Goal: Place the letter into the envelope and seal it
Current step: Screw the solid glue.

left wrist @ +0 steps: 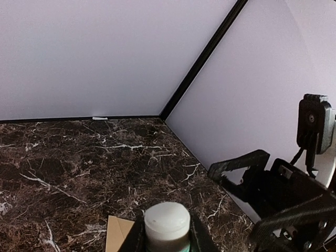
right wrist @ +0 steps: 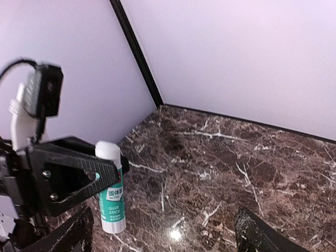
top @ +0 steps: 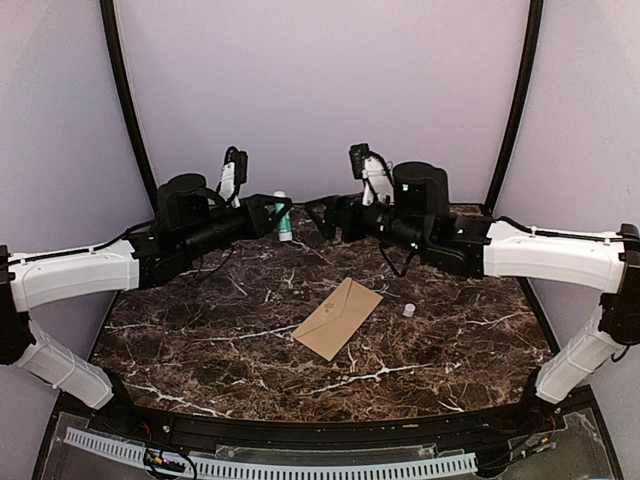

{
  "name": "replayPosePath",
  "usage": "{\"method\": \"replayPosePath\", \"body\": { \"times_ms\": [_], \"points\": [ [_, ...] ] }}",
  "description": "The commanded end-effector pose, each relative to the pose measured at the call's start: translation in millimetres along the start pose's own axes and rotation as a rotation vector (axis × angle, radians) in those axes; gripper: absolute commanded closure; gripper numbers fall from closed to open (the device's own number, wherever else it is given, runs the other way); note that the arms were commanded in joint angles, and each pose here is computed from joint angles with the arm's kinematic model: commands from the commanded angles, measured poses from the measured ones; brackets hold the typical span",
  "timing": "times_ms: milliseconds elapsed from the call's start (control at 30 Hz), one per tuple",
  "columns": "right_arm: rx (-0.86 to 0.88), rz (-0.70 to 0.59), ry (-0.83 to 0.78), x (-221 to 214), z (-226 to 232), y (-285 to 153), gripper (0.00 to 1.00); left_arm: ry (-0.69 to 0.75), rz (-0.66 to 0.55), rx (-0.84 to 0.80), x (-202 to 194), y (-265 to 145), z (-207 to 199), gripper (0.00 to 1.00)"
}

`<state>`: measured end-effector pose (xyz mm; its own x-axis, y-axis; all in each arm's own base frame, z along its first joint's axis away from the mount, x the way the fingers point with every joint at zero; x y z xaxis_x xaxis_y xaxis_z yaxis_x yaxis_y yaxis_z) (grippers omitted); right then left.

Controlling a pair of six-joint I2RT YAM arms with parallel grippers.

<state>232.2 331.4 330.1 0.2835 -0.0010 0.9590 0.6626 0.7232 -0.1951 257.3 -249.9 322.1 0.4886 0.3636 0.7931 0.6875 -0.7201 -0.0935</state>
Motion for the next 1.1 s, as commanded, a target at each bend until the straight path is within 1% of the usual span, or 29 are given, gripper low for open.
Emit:
{"method": "replayPosePath", "body": {
  "times_ms": [0, 33, 67, 100, 133, 167, 200, 233, 267, 300, 333, 367, 433, 467, 567, 600, 700, 900, 1067],
  "points": [
    [0.231, -0.079, 0.061, 10.1, -15.8, -15.0, 0.11, -0.092, -0.009, -0.126, 10.9, -14.3, 11.7, 1.00],
    [0.272, -0.101, 0.078, 11.5, -18.7, -17.7, 0.10, -0.103, 0.010, -0.174, 10.0, -15.9, 10.6, 1.00],
    [0.314, -0.114, 0.097, 10.4, -21.3, -19.7, 0.10, -0.100, -0.001, -0.200, 11.7, -17.3, 12.9, 1.00],
    [0.368, -0.120, 0.113, 9.2, -22.7, -21.5, 0.10, -0.090, 0.028, -0.251, 10.1, -17.9, 11.1, 1.00],
    [0.424, -0.130, 0.126, 8.8, -22.9, -23.0, 0.10, -0.068, 0.021, -0.293, 12.1, -19.3, 8.9, 1.00],
    [0.490, -0.134, 0.136, 8.4, -21.7, -24.3, 0.11, -0.053, 0.050, -0.348, 9.9, -20.1, 5.9, 1.00],
    [0.551, -0.140, 0.142, 8.0, -19.1, -25.3, 0.11, -0.038, 0.040, -0.394, 11.0, -22.0, 3.5, 1.00],
    [0.608, -0.145, 0.149, 7.9, -16.6, -26.4, 0.12, -0.031, 0.069, -0.448, 7.4, -24.2, 1.8, 1.00],
    [0.665, -0.145, 0.153, 7.3, -13.5, -27.0, 0.12, -0.023, 0.042, -0.503, 11.7, -27.3, -2.3, 1.00],
    [0.711, -0.149, 0.158, 7.4, -11.1, -27.7, 0.12, -0.022, 0.061, -0.547, 8.7, -29.9, -3.3, 1.00],
    [0.754, -0.144, 0.160, 6.6, -8.8, -28.3, 0.12, -0.022, 0.035, -0.596, 13.1, -33.6, -7.7, 1.00],
    [0.776, -0.148, 0.165, 6.6, -7.6, -28.7, 0.12, -0.022, 0.048, -0.630, 11.1, -35.5, -8.6, 1.00],
    [0.832, -0.148, 0.168, 5.4, -5.1, -31.9, 0.13, -0.015, 0.018, -0.715, 15.2, -41.6, -14.2, 1.00],
    [0.854, -0.153, 0.168, 5.7, -3.7, -34.2, 0.13, -0.039, 0.025, -0.732, 15.0, -41.7, -14.1, 1.00],
    [0.883, -0.153, 0.168, 4.8, -0.4, -37.5, 0.15, -0.040, 0.006, -0.824, 18.2, -46.9, -19.6, 1.00],
    [0.887, -0.148, 0.165, 4.2, 1.1, -37.2, 0.16, -0.064, 0.019, -0.833, 17.1, -44.9, -18.7, 1.00],
    [0.898, -0.127, 0.157, 2.2, 6.4, -32.3, 0.18, -0.070, 0.007, -0.888, 20.0, -46.1, -22.1, 1.00],
    [0.938, -0.067, 0.141, -4.5, 23.2, -10.5, 0.23, -0.070, 0.012, -0.872, 19.1, -43.2, -20.6, 1.00],
    [0.986, -0.051, 0.133, -5.5, 37.3, 2.0, 0.34, -0.044, 0.005, -0.843, 21.0, -46.0, -22.4, 1.00]
  ]
}}
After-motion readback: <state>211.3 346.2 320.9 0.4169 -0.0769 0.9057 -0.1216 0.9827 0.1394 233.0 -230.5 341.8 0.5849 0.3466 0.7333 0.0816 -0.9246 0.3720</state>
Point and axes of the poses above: each gripper's point midway between its finger pads, its own y axis out along the fingers, its own z axis along the line the jaws close on, x = y × z, the point moved 10 cm from there along -y, back along the fingers, and after that the axes turned 6 degrees about -y, right-handed, at the moved point
